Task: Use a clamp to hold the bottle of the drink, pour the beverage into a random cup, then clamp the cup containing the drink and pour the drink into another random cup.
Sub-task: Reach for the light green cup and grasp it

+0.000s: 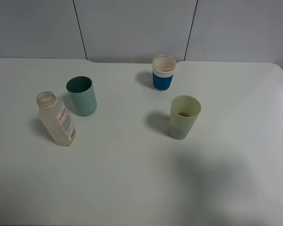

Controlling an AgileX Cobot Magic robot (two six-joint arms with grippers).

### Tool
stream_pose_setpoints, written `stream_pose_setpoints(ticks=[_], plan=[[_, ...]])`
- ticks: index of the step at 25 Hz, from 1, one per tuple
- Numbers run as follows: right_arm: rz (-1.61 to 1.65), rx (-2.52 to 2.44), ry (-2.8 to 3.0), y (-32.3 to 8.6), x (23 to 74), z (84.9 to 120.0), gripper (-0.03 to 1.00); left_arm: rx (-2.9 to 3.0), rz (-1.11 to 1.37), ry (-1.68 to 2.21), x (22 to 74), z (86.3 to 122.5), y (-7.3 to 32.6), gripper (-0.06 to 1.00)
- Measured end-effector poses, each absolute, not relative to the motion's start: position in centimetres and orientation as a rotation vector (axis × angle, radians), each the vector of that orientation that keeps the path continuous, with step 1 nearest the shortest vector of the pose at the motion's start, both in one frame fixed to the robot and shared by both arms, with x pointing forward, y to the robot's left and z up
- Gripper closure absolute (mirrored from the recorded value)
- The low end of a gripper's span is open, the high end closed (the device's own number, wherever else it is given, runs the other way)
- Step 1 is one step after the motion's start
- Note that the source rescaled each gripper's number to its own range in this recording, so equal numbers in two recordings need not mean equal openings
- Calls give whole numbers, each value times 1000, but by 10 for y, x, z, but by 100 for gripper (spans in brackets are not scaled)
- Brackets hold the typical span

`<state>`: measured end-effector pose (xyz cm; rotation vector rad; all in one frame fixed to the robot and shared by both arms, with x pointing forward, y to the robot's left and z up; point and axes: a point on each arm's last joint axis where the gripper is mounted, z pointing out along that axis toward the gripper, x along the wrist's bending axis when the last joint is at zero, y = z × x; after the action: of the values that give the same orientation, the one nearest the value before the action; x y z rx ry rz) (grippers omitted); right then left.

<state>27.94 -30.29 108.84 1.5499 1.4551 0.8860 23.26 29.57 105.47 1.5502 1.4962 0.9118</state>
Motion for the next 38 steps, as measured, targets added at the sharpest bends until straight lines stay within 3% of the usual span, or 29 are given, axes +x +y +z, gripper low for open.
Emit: stream_pose_setpoints(ticks=[9,16,24,38], plan=[[916,1510,1550,-302,357,1088,-3,1550,912,1496,233,1055,296,-6],[1073,1317,1728,-265,397,1081,-3,1550,912,1496,233,1055,296,-6],[1150,1209,1947,-221,411,1062,-3,1550,912,1496,233,1055,296,-6],[996,1340,2167,-208,413,1032,-3,1550,912,1496,233,1055,296,-6]])
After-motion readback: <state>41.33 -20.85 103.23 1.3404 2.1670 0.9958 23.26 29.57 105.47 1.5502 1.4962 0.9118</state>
